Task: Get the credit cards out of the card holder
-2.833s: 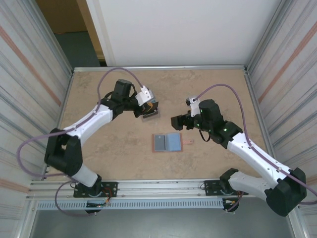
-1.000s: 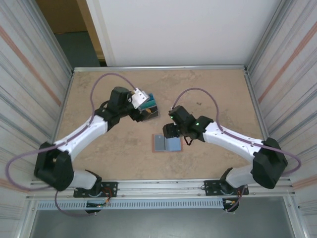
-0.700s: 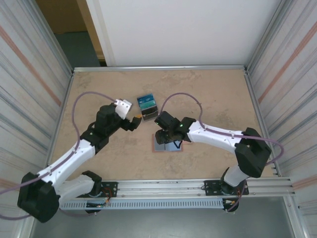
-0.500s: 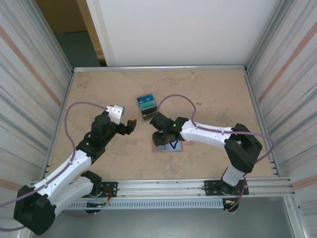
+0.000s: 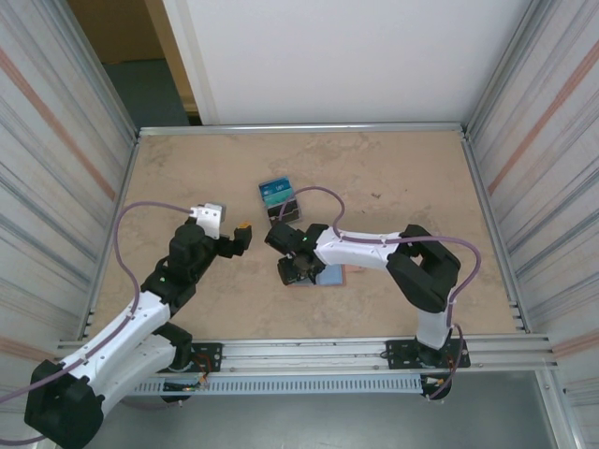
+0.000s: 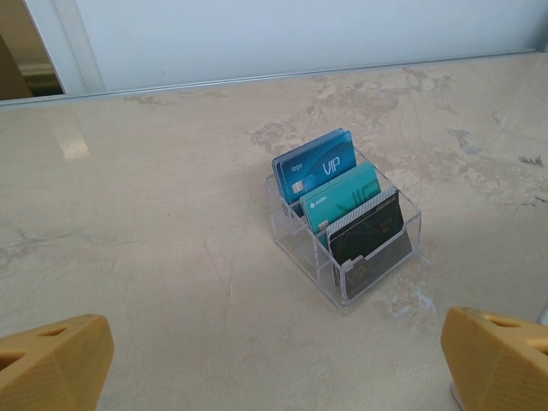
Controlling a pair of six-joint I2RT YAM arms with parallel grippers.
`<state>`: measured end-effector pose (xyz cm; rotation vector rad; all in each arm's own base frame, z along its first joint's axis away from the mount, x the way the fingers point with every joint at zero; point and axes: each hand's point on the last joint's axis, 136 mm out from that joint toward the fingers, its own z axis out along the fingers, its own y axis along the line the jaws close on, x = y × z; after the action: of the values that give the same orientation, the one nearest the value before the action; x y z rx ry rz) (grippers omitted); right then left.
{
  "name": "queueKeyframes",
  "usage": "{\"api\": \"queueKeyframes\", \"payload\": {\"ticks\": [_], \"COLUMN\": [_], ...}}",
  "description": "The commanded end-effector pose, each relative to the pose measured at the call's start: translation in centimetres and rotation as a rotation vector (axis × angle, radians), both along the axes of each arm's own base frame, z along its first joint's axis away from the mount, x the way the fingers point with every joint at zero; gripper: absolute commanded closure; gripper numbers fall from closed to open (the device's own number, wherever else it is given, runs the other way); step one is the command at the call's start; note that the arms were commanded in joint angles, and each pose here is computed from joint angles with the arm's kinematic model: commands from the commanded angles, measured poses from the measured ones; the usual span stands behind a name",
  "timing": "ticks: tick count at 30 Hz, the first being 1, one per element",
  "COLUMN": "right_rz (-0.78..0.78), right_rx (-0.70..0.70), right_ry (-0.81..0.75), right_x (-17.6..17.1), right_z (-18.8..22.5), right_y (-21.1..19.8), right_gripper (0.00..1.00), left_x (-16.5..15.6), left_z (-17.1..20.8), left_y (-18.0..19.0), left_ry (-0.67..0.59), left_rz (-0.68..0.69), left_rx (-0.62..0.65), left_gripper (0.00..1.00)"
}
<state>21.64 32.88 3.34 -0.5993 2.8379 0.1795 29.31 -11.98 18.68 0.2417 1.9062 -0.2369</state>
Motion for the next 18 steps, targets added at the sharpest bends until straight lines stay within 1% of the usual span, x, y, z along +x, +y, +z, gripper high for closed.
{"api": "queueKeyframes", "payload": {"ticks": [1, 8, 13, 16, 18], "right_rz": [-0.031, -0.036, -0.037, -0.034, -0.027], "right_rx": [-0.047, -0.097, -0.118, -0.114, -0.087], "right_ry": [0.001, 0.006, 0.006, 0.014, 0.024], "right_x": [0.2, 0.2, 0.1, 0.0, 0.0], "right_z": [-0.4, -1.7, -2.0, -2.1, -1.9], "right_y": [-0.5, -1.3, -1.8, -2.1, -2.0], "right_gripper": [0.45, 0.48, 0.53, 0.57, 0.60], "left_x": [0.1, 0.1, 0.1, 0.1, 0.1], "left_z": [-0.2, -0.3, -0.2, -0.2, -0.2], "left_y": [0.7, 0.6, 0.5, 0.5, 0.5], "left_ry": [-0.004, 0.001, 0.001, 0.003, 0.002], "left_rz": [0.034, 0.034, 0.029, 0.029, 0.026], "left_rx": [-0.008, -0.008, -0.009, -0.008, -0.007], "left_gripper": [0.01, 0.01, 0.01, 0.01, 0.01]}}
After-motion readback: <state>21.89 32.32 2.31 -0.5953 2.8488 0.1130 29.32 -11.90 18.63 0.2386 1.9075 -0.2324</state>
